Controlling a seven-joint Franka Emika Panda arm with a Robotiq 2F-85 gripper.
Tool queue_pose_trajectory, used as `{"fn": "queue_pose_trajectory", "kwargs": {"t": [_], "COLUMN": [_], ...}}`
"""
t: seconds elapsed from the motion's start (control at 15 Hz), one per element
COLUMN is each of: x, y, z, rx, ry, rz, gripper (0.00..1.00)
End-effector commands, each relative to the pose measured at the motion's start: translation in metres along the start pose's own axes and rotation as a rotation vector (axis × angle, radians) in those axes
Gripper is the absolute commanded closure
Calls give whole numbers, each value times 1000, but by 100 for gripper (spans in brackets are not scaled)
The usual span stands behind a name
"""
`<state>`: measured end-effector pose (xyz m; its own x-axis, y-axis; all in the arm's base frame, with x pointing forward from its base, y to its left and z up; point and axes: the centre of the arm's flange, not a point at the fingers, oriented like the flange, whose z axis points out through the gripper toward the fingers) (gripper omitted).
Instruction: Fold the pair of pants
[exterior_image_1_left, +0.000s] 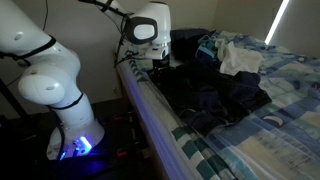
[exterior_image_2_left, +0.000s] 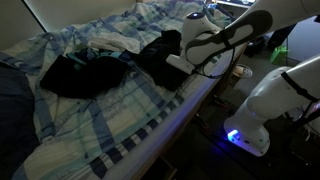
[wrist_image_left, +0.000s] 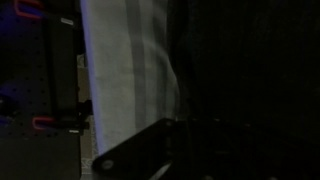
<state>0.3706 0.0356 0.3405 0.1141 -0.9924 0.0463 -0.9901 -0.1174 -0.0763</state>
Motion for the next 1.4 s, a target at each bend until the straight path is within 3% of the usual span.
{"fn": "queue_pose_trajectory", "kwargs": {"t": [0.0,0.4,0.73,1.0,1.27,1.33], "x": [-21,-46,-65,-68,-65,-64], "y": [10,4,-8,-30,-52,-31], "z": [-48,-113,-110,-104,-118,-106], "rx": [42,69,74,-18,-32,-14], "ry": [70,173,191,221,238,227], "rz": [-2,-98,-166,-191,-197,-208], "gripper": [99,99,99,99,99,99]}}
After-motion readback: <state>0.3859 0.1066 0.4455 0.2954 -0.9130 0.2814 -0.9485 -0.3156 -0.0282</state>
